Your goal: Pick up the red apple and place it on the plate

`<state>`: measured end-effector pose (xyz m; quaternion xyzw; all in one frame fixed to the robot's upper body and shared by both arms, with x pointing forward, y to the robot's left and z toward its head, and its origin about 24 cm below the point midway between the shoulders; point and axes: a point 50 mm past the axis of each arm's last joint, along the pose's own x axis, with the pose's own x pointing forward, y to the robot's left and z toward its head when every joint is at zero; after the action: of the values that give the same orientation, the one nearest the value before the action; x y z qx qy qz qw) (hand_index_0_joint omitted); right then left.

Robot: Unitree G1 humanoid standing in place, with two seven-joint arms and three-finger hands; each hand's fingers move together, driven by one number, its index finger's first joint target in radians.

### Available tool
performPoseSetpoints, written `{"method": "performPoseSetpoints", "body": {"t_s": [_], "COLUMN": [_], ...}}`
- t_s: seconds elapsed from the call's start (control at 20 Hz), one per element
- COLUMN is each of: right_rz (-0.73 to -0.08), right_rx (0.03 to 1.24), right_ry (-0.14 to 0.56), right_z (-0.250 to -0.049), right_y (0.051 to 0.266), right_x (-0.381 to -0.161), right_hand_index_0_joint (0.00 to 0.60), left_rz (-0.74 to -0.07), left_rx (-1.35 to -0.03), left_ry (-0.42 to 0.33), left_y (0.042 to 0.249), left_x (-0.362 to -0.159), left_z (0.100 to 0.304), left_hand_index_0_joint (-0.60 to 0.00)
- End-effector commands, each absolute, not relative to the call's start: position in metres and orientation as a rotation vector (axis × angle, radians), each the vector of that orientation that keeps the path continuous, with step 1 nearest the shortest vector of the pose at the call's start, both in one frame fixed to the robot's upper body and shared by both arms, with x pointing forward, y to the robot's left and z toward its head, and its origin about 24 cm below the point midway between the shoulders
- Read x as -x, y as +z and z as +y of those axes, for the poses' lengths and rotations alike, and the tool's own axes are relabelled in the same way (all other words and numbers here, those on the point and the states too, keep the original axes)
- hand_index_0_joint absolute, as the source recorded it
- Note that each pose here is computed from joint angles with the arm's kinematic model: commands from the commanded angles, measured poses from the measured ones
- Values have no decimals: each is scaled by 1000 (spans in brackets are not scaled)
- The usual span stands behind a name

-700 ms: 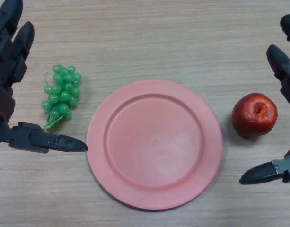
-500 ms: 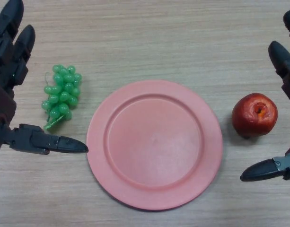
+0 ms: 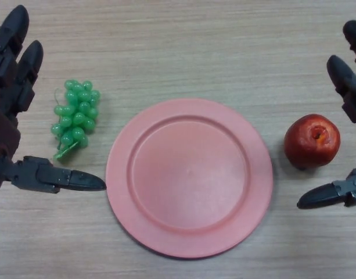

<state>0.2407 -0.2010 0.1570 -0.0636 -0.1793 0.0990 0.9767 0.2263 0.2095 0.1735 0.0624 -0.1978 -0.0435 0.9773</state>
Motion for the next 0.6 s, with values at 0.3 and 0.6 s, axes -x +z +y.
{"method": "performPoseSetpoints", "body": {"t_s": [0.3,0.6], "right_rz": [-572,-399], "right_rx": [323,300], "right_ry": [47,4], "right_z": [-245,-252], "right_y": [161,122], "right_x": [-281,-310], "right_hand_index_0_joint": [0,0], "left_rz": [-636,-638], "left_rx": [-194,-190], "left_ry": [-97,-77], "left_y": [207,202], "left_x": [-208,-204], "left_z": [205,210], "left_hand_index_0_joint": [0,0]}}
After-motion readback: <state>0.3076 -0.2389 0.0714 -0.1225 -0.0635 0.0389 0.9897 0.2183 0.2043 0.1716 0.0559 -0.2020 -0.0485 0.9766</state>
